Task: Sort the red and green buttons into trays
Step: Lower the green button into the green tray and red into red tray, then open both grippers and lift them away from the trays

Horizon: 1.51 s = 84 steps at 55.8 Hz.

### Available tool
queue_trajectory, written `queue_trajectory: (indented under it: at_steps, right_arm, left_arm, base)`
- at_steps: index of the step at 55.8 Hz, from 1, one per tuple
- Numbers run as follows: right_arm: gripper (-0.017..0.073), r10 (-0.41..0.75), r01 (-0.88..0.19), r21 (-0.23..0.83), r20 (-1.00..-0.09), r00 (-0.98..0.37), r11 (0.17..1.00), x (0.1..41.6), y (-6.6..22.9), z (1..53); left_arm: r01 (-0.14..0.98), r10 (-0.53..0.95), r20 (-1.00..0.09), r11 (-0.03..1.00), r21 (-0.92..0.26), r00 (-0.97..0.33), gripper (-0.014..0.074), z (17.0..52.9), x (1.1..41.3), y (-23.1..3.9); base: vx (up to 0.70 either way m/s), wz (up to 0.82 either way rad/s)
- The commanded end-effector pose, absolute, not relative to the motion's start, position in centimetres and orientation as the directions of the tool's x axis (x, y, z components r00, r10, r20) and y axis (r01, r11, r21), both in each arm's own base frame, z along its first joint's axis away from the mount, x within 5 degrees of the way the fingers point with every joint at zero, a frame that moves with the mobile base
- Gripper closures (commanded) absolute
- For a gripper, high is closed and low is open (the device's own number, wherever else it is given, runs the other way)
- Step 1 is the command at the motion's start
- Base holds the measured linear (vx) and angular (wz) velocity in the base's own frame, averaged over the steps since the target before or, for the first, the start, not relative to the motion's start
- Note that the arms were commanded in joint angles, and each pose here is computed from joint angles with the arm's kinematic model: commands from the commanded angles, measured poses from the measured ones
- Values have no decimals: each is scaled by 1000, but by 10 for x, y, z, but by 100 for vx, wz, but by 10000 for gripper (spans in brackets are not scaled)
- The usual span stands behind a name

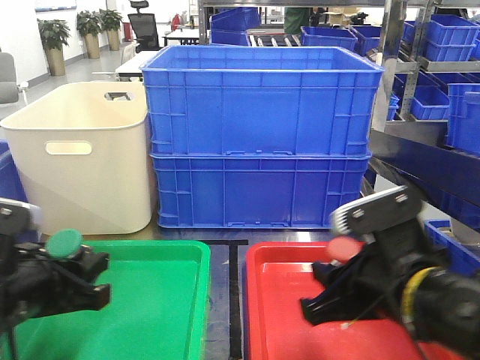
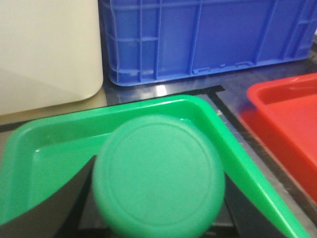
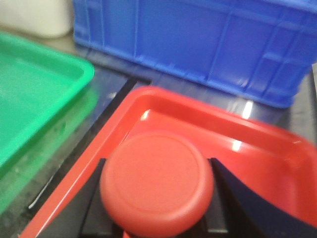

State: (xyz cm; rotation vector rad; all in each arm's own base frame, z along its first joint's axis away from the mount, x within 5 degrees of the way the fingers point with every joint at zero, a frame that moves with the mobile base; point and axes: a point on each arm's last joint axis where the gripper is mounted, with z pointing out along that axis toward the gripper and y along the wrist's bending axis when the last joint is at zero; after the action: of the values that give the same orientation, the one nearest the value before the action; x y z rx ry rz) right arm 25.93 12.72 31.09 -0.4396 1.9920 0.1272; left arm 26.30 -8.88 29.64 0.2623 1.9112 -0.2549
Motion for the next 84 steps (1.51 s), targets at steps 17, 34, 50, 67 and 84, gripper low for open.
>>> queue_trajectory:
  at_steps: [17, 34, 50, 67, 84]
  right_arm:
    - [548, -98, -379, 84, -894, -437, 922, 304, 136, 274]
    - [541, -117, -329, 42, -887, -446, 943, 313, 117, 270]
    - [418, -125, -295, 23, -873, -472, 955, 313, 113, 267]
    - [67, -120, -296, 28, -874, -471, 955, 313, 113, 267]
    - [-25, -106, -297, 29, -896, -430, 954, 306, 111, 284]
  left_arm:
    - [313, 25, -960, 947, -67, -279, 589, 278, 295, -103]
    - [309, 43, -941, 949, -66, -334, 504, 256, 305, -106]
    - [309, 46, -939, 949, -65, -340, 238, 250, 308, -107]
    - [310, 43, -942, 949, -66, -332, 39, 252, 308, -107]
    - [313, 24, -960, 947, -68, -280, 31, 271, 300, -104]
  base:
    - [0, 0]
    - [0, 0]
    - [0, 0]
    - [0, 0]
    - [0, 0]
